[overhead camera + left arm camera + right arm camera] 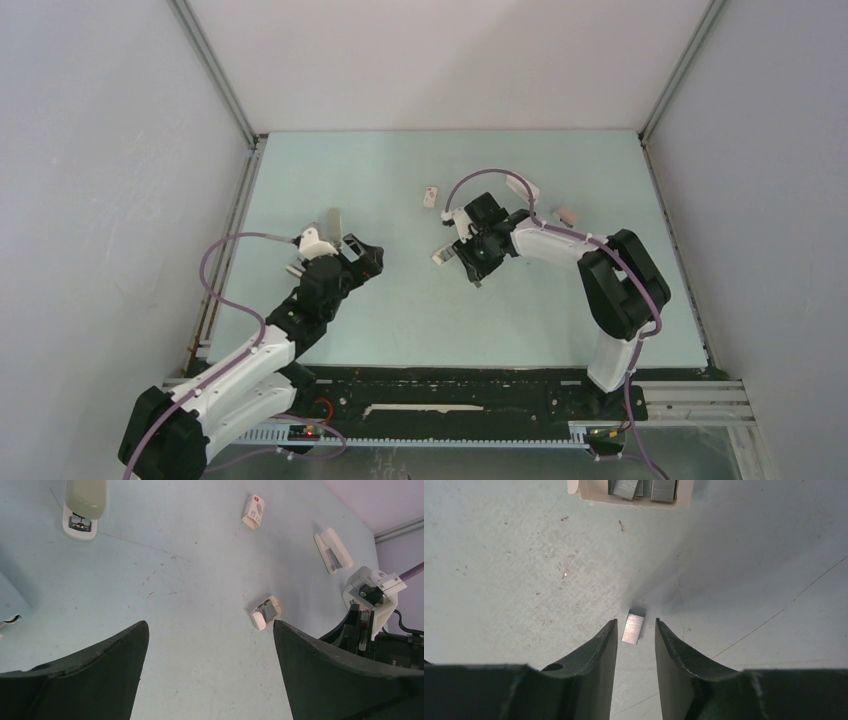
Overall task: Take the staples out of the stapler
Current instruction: Pick up the staple from the center of the board.
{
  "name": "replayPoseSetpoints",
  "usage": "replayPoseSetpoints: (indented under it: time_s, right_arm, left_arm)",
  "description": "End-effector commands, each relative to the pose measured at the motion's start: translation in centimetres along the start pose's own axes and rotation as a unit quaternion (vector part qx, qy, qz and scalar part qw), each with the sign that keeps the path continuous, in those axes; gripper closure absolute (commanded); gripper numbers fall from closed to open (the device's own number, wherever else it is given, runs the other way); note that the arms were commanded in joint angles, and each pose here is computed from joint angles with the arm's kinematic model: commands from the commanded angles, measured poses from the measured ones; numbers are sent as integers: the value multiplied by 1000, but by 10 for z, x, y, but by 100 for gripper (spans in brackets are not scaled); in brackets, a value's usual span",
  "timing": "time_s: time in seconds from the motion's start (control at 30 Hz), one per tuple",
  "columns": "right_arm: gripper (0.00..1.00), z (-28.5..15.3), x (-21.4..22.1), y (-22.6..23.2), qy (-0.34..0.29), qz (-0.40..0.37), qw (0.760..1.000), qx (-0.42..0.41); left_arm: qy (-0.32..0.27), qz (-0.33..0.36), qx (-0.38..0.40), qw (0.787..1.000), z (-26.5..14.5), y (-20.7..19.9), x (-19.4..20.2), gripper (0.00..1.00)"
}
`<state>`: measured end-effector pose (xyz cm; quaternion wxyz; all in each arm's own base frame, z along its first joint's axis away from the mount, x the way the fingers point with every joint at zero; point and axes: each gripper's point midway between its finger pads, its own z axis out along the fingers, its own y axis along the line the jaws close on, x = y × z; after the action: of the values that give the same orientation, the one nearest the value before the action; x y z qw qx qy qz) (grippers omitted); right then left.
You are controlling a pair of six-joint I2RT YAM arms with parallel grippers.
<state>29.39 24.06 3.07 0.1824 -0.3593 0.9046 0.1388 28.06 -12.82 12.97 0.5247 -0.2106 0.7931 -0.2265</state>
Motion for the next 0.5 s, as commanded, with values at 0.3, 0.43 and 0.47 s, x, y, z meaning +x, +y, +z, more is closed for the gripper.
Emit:
replayPoseSetpoints:
  time_s: [0.3, 0.43, 0.47]
  right_arm:
    - [61, 10, 2, 1, 19, -5, 1000, 12]
    - [64, 11, 4, 2, 23, -7, 1000, 15]
    - [66, 12, 4, 2, 24, -8, 1000, 15]
  left_arm:
    - [-14, 1, -9, 1000, 2, 5, -4, 1]
    - [-14, 2, -9, 1000, 2, 5, -4, 1]
    - [-15, 2, -9, 1000, 2, 5, -4, 1]
